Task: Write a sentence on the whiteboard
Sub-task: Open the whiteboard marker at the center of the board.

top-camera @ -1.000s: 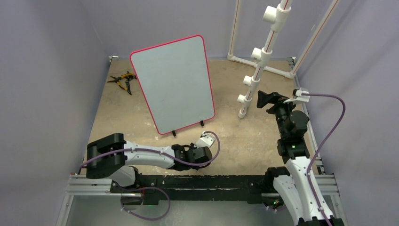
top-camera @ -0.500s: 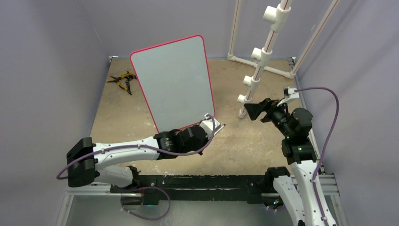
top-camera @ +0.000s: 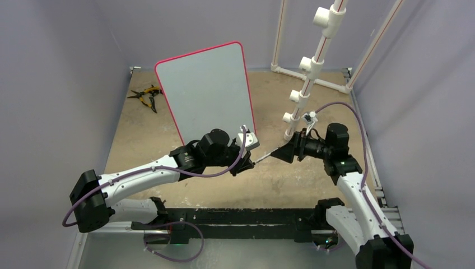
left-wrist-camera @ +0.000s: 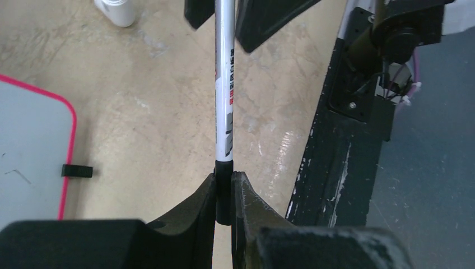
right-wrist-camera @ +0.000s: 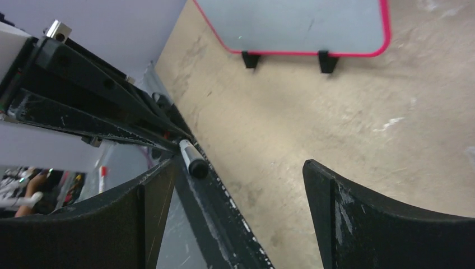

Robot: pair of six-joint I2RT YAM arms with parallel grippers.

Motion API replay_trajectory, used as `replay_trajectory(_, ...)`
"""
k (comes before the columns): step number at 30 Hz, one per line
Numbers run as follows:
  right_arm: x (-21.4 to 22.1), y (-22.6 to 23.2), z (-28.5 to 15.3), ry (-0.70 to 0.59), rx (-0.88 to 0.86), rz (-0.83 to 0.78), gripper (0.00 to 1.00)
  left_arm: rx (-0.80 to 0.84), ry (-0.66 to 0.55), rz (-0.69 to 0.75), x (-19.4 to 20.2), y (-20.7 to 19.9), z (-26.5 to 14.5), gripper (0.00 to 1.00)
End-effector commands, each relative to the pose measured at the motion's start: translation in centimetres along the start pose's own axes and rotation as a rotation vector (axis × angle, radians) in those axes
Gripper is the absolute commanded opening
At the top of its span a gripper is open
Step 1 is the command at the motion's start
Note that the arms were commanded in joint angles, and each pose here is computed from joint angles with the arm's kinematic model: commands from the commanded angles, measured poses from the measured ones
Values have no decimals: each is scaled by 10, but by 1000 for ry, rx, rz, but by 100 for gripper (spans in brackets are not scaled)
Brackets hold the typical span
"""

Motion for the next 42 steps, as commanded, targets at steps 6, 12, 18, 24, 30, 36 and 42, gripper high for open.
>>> replay_trajectory(6,27,33,30,148,-229,-14,81,145,-40,60,-10,-15,1,0)
replay_trajectory(12,32,30,32,181,-232,-13,60,141,-34,64,-8,-14,1,0)
replay_trajectory(18,32,27,33,183,-226,-27,38,143,-30,66,-8,-14,2,0)
replay_trajectory(24,28,29,34,170,-229,-57,0,147,-25,58,-7,-14,4,6)
replay_trajectory(30,24,37,31,159,-258,-91,0,133,17,60,1,-11,8,51)
replay_trajectory(36,24,41,30,177,-284,-95,0,116,40,56,5,-8,11,59)
replay_trajectory(42,25,49,26,200,-330,-109,0,199,20,25,3,-18,18,49)
Point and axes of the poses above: each gripper's point midway between its finger pads, its own z axis out along the fingers, its own y axis along the line the jaws close on, x = y × z, the point moved 5 cm from there along -z, back along the fingers, and after that the axes turned 7 degrees about z, right-handed, at the moved point
